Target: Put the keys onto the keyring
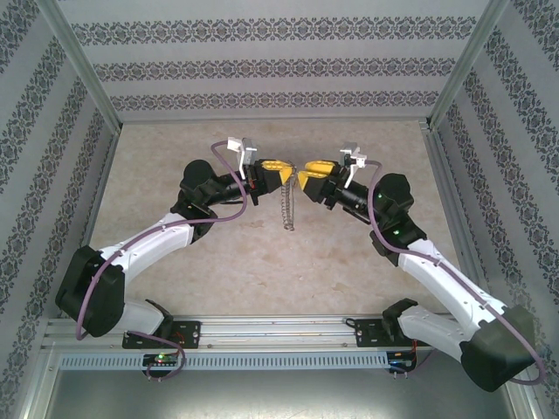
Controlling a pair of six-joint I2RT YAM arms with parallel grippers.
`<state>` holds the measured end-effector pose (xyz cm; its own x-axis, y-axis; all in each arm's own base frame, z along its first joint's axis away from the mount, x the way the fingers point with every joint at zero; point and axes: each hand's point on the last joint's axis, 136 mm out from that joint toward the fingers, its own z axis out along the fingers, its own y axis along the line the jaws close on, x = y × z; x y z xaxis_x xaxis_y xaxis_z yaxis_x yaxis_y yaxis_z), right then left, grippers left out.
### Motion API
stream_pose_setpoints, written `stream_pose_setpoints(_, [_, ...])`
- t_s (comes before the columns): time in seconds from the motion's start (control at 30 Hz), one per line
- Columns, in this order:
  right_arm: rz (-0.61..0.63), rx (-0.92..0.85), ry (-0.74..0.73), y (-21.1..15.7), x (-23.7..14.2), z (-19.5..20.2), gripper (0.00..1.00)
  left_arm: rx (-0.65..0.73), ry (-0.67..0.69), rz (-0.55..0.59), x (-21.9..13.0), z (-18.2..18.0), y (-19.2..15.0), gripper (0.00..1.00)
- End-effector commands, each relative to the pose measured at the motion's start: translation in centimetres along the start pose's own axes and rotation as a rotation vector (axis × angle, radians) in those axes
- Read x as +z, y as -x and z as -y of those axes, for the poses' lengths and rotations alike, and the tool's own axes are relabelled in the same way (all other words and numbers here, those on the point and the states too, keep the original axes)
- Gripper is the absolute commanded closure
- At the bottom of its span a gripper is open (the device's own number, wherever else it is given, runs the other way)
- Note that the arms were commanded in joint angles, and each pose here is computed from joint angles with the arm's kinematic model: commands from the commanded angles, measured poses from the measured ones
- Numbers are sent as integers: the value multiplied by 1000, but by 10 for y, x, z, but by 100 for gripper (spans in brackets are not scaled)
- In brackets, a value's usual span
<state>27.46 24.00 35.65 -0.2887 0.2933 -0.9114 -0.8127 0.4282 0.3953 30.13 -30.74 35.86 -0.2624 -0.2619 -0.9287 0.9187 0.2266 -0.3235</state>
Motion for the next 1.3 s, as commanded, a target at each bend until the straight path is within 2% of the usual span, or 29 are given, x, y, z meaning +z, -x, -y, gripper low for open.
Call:
stream_pose_setpoints(0.0, [46,-22,68,20,4,-16,56,63,-55,71,0,14,26,100])
stream_pose_setpoints(0.33, [34,-7,93,14,16,-16,61,55,-64,76,0,15,27,100])
stream_pose_setpoints(0.43, [32,-4,102,14,19,-17,66,54,-66,76,0,16,27,100])
stream_pose_setpoints(0.7, [20,-1,124,10,20,-19,99,47,-62,75,1,14,26,100])
stream_pose_setpoints(1.0, [19,-3,108,11,12,-12,100,28,-47,55,1,12,24,100])
stream_pose_setpoints(1.03, [18,-6,106,11,11,-11,100,30,-44,56,0,12,25,98])
stream_pose_setpoints(1.2, [4,-37,70,15,2,2,100,52,39,37,-11,3,33,66])
stream_pose_setpoints(1.27, [-17,-46,71,16,-2,6,100,68,77,4,-17,0,35,60])
